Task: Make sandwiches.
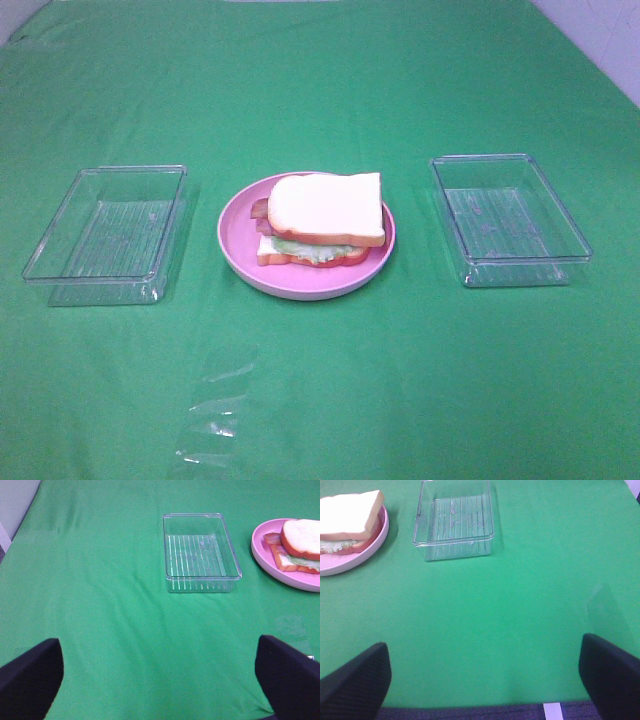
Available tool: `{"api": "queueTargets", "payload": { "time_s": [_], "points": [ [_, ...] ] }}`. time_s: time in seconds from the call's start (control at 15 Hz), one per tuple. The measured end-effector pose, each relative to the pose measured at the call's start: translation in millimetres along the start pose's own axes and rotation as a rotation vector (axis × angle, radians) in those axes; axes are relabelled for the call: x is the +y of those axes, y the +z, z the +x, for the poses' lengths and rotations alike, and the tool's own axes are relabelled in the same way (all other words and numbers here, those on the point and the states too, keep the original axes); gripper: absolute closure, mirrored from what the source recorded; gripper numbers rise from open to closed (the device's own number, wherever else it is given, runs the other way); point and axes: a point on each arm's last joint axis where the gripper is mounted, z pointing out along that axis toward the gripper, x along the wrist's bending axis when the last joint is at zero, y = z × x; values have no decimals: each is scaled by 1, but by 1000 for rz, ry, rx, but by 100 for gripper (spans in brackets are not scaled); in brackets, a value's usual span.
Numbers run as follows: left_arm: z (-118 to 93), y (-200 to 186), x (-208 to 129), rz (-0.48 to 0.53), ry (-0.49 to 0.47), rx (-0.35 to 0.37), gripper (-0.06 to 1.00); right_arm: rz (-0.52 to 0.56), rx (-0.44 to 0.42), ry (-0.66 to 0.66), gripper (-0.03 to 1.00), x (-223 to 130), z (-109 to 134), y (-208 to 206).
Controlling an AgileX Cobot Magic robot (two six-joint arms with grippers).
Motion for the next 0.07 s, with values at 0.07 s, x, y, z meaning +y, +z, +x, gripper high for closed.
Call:
{"api": "queueTargets", "payload": {
  "time_s": [0.07],
  "points": [
    [0, 0, 0, 0, 0, 0, -1, 0, 0, 0, -1, 0, 0, 0]
  ]
}}
